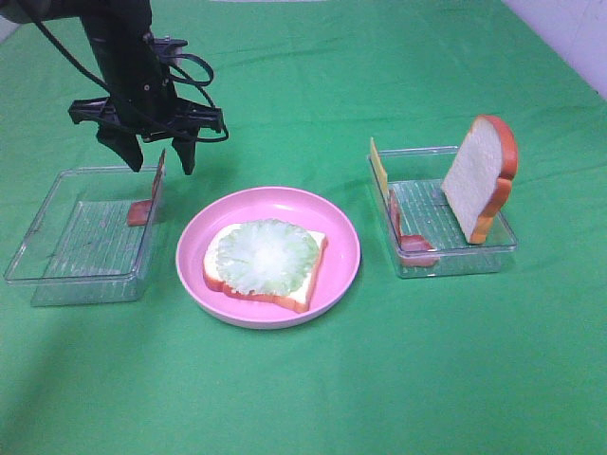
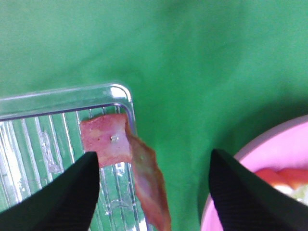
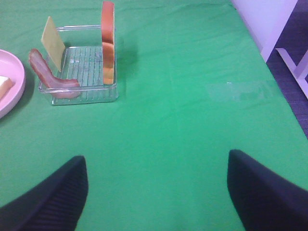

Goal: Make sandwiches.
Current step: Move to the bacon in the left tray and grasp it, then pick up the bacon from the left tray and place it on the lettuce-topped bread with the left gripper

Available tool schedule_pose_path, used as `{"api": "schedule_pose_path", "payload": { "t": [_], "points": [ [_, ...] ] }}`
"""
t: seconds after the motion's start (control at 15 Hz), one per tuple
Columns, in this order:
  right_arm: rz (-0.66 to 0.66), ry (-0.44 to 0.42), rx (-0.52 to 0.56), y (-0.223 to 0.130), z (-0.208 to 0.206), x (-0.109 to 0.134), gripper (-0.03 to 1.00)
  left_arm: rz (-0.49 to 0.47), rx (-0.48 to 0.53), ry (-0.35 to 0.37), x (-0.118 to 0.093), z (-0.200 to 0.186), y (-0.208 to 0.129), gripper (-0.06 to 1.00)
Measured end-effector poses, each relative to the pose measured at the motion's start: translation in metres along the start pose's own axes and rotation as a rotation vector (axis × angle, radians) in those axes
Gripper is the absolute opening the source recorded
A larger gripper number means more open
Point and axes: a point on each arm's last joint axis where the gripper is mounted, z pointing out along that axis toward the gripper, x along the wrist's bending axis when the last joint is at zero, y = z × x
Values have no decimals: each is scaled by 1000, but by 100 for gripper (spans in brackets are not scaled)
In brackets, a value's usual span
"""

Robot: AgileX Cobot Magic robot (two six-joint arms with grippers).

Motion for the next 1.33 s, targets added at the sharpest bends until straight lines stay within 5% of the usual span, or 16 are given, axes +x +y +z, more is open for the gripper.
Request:
{"api": "schedule_pose_path", "payload": {
  "t": [0.73,1.07,1.33],
  "points": [
    [0,0,0,0,0,0,75,-1,-12,-4,0,0,1,0],
    [0,0,0,0,0,0,75,0,-49,-23,-1,-38,2,0],
    [0,0,0,0,0,0,75,35,-127,-206,-13,-101,-1,0]
  ]
}}
